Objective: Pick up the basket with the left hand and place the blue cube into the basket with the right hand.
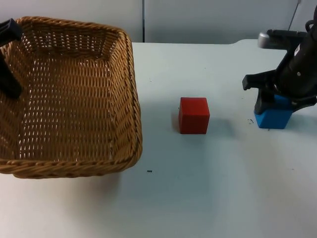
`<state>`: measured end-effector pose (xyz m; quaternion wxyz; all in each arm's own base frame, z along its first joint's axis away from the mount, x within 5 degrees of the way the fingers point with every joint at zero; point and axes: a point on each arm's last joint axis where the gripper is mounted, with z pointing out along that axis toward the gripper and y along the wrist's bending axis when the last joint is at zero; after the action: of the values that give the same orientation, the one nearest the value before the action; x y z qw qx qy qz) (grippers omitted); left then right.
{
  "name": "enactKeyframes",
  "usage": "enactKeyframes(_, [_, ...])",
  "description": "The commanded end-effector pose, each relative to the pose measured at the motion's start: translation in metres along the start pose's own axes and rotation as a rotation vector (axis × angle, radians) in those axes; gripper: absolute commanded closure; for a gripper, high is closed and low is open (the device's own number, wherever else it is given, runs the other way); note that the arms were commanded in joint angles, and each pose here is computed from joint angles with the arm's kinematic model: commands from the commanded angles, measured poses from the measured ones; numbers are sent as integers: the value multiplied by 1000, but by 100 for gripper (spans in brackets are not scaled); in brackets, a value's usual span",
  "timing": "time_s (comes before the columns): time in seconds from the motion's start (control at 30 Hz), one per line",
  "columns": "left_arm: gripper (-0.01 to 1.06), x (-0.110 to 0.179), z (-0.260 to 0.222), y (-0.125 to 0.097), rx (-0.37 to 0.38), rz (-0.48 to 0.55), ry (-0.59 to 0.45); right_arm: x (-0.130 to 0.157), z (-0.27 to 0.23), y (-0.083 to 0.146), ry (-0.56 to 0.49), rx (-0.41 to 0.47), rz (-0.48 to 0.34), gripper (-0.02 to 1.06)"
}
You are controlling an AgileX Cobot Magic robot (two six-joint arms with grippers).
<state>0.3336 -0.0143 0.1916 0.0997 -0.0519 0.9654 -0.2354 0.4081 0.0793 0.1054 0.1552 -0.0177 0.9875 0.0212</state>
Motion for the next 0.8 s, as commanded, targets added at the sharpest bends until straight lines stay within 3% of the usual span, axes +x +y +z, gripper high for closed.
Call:
enactKeyframes(0.0, [105,-2,-4,-3,23,-7,-9,-4,-5,1,-19,-4,-4,105])
enactKeyframes(0.13, [105,-2,-4,-3,25,-8,-10,-7,-21,2,-38,-6,-19,105])
enactKeyframes(0.47, [105,-2,-4,-4,33,-12,-3,-11,-114,9,-130,-21,-80,105])
enactKeyframes(0.77, [105,1,-4,-5,42,-12,20,10,-226,45,-338,-96,-230,105])
